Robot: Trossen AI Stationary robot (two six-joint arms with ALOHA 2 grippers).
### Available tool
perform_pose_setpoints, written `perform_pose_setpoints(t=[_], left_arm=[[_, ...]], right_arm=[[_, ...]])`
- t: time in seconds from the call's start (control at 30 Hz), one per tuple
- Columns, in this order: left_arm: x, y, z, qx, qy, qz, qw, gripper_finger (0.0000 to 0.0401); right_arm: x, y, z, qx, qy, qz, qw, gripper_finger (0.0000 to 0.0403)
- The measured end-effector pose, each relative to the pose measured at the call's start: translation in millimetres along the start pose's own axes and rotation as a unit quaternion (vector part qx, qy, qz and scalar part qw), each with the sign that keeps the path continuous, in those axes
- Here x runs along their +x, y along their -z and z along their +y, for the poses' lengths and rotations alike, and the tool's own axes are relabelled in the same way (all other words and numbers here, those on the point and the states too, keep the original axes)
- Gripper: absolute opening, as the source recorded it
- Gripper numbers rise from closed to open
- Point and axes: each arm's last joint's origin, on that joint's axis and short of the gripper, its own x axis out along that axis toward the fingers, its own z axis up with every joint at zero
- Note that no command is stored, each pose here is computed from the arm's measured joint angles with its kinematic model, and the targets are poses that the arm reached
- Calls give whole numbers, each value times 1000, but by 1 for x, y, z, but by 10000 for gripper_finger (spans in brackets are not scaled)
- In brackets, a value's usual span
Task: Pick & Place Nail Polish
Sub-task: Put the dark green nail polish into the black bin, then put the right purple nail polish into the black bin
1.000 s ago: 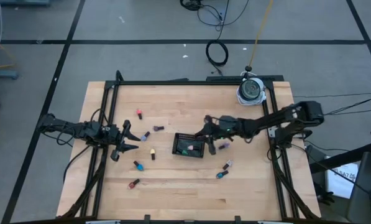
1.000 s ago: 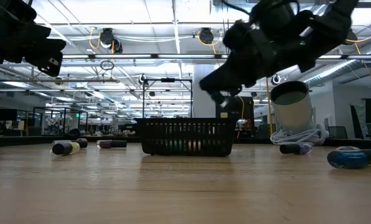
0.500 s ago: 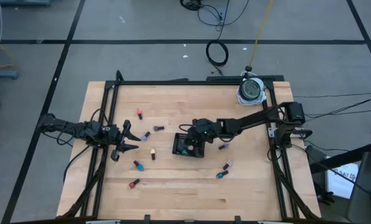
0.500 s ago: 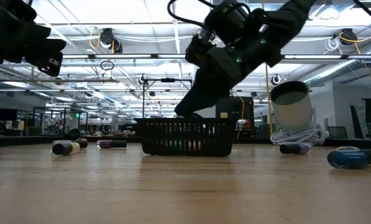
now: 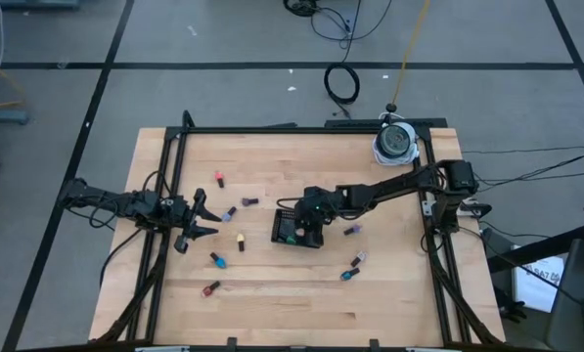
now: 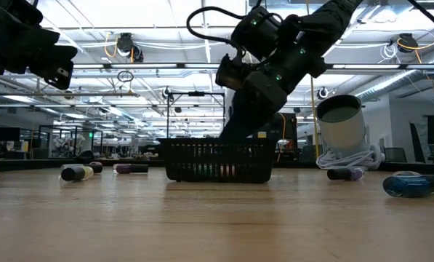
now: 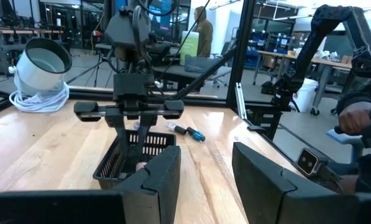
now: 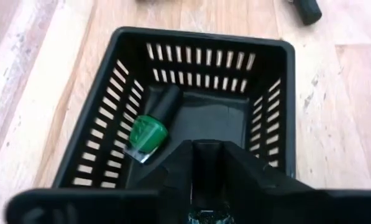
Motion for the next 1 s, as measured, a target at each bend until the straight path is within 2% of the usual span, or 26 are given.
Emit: perform_pose_setpoints(t=[0.17, 0.33, 0.63, 0.77, 0.93, 1.0], left_arm=[[0, 0, 0, 0, 0, 0, 1000, 145], [0, 0, 0, 0, 0, 0, 1000, 145], [0, 0, 0, 0, 0, 0, 1000, 145], [0, 0, 0, 0, 0, 0, 1000, 145], [0, 0, 0, 0, 0, 0, 1000, 145], [0, 0, 0, 0, 0, 1, 1000, 145]], right_arm=[[0, 0, 0, 7, -3, 1, 1000, 130], [-5, -2, 1, 5, -4, -2, 1000, 157], [-51, -17, 19, -31, -13, 2, 999, 155], [-75, -16, 28, -40, 19, 23, 999, 154], [-89, -1, 34, -33, 79, 88, 992, 161], [-88, 13, 35, -22, 83, 118, 989, 165]])
